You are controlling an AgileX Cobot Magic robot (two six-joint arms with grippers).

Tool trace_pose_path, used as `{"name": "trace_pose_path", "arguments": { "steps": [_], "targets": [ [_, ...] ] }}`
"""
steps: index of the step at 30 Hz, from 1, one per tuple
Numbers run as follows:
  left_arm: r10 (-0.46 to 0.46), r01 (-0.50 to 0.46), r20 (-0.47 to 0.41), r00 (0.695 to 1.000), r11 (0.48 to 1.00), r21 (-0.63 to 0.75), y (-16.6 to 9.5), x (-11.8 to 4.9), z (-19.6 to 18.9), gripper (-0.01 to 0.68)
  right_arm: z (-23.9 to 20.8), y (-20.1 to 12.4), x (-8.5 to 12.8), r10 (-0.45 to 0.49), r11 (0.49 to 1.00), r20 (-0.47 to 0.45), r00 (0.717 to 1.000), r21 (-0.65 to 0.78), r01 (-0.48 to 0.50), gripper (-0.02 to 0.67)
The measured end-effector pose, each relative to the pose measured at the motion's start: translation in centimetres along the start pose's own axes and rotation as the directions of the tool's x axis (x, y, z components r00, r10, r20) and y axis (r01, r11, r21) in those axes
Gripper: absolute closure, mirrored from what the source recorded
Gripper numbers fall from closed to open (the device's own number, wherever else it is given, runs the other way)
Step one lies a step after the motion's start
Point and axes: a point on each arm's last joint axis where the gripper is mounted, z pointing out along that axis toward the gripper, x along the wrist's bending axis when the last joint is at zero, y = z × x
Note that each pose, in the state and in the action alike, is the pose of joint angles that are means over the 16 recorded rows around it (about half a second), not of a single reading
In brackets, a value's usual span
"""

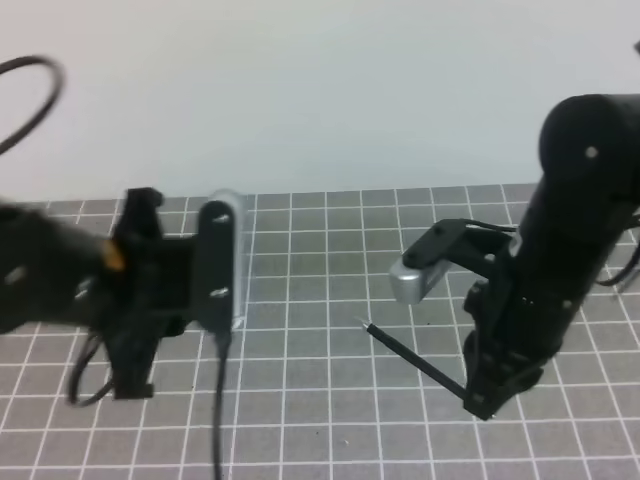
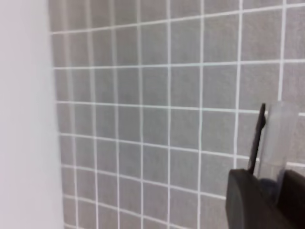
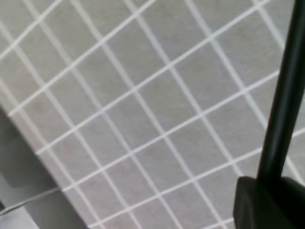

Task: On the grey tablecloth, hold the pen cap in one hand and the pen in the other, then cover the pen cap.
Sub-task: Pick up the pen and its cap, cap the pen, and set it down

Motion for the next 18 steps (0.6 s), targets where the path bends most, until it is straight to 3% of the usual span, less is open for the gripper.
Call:
{"name": "trace_pose_path", "arguments": {
  "steps": [9,18],
  "targets": [
    [0.065,-0.076,-0.190,0.980,0.996,-0.049,-2.3,-4.9,-2.0,0.608,-0.9,-2.4,4.0,0.006,1.000,-0.077,0.997,-0.027,-0.008,0.582],
    [0.175,-0.201,-0.348,0.921,0.979,-0.041,-4.8,-10.0,-1.8,0.603,-0.1,-3.6,8.7,-0.025,0.999,-0.218,0.976,-0.035,0.018,0.582]
  ]
}}
